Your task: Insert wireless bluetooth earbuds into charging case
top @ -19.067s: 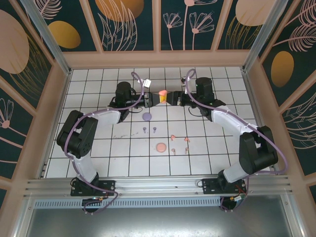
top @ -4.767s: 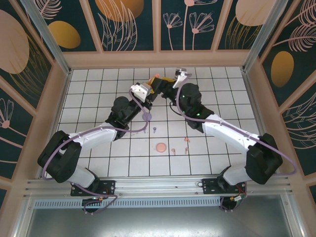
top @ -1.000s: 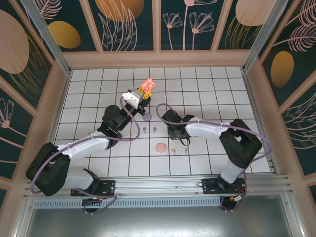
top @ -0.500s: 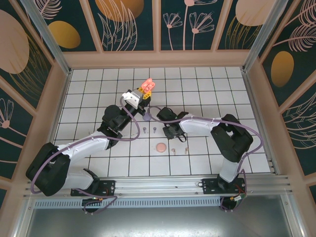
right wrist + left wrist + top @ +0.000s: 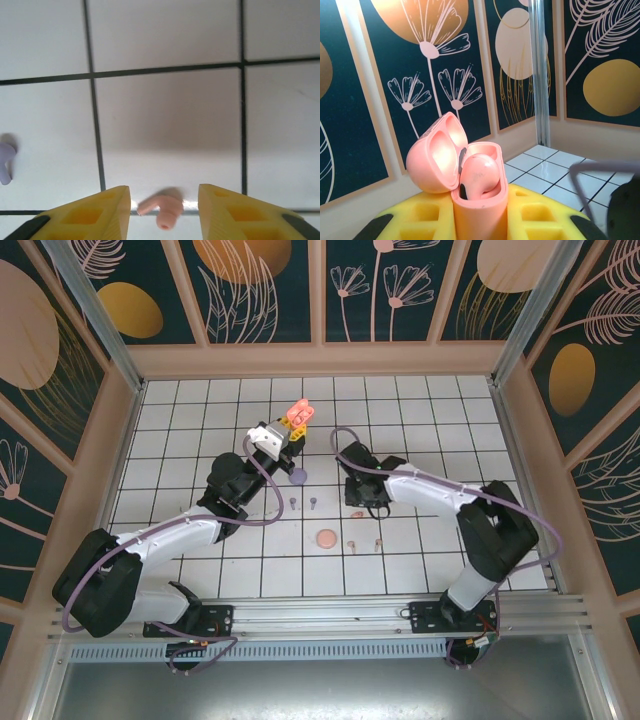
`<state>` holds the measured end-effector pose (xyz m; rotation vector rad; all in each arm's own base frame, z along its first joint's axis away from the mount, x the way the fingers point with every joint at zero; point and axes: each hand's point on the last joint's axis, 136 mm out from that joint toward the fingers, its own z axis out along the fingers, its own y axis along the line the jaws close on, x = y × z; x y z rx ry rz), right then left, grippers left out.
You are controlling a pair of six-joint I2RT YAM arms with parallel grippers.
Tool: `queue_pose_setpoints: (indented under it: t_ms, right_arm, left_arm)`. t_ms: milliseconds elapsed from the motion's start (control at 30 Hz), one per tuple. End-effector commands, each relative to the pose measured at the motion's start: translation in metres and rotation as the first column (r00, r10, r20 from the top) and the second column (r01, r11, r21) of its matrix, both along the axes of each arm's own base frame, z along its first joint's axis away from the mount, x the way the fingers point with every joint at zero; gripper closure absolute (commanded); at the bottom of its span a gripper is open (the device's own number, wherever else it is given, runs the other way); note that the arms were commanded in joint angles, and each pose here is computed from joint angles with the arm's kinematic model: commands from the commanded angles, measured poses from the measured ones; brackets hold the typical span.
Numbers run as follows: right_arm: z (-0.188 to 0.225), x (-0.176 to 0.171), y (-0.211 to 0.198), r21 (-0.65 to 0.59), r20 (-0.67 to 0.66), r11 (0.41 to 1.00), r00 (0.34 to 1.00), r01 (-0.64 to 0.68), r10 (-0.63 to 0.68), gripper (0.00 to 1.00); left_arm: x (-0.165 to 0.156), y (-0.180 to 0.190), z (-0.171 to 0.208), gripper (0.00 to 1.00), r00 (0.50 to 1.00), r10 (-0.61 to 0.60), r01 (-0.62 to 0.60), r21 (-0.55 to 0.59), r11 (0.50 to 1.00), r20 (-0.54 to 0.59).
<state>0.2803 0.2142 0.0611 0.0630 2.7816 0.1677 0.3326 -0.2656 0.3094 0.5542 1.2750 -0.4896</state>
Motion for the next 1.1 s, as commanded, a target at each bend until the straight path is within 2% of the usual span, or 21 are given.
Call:
queue_pose_setpoints:
  t_ms: [0,100,300,467,733,967,1067]
  right_arm:
    - [0.004,-0.021,0.001,0.125,-0.068,0.983,0.99,0.133,-0.125,0.61]
    - [0.005,-0.032,0.008,0.189,-0.088,0.973,0.989,0.136,-0.121,0.63]
    - [-0.01,-0.058,0.019,0.211,-0.151,0.973,0.986,0.096,-0.065,0.64]
    - [-0.024,-0.063,0.026,0.209,-0.176,0.975,0.984,0.077,-0.04,0.65]
    - [-0.026,-0.031,0.026,0.167,-0.154,0.984,0.988,0.058,-0.033,0.65]
    - [0.015,0.026,0.026,0.195,-0.056,0.98,0.998,0.042,-0.032,0.67]
    - [0.023,0.033,0.027,0.198,-0.036,0.98,0.999,0.037,-0.031,0.67]
  left_arm:
    - [-0.005,-0.004,0.016,1.0,0.999,-0.025,0.026,-0.037,0.999,0.047]
    - [-0.005,-0.004,0.016,1.0,0.999,-0.026,0.028,-0.037,0.999,0.047]
    - [-0.004,-0.005,0.016,1.0,0.998,-0.028,0.03,-0.038,0.999,0.047]
    - [-0.005,-0.005,0.016,1.0,0.999,-0.03,0.032,-0.044,0.999,0.044]
    - [-0.005,-0.004,0.015,1.0,0.999,-0.027,0.028,-0.04,0.999,0.042]
    - [-0.005,-0.004,0.014,1.0,0.999,-0.028,0.029,-0.039,0.999,0.04]
    - [-0.004,-0.004,0.014,1.0,0.999,-0.025,0.027,-0.039,0.999,0.038]
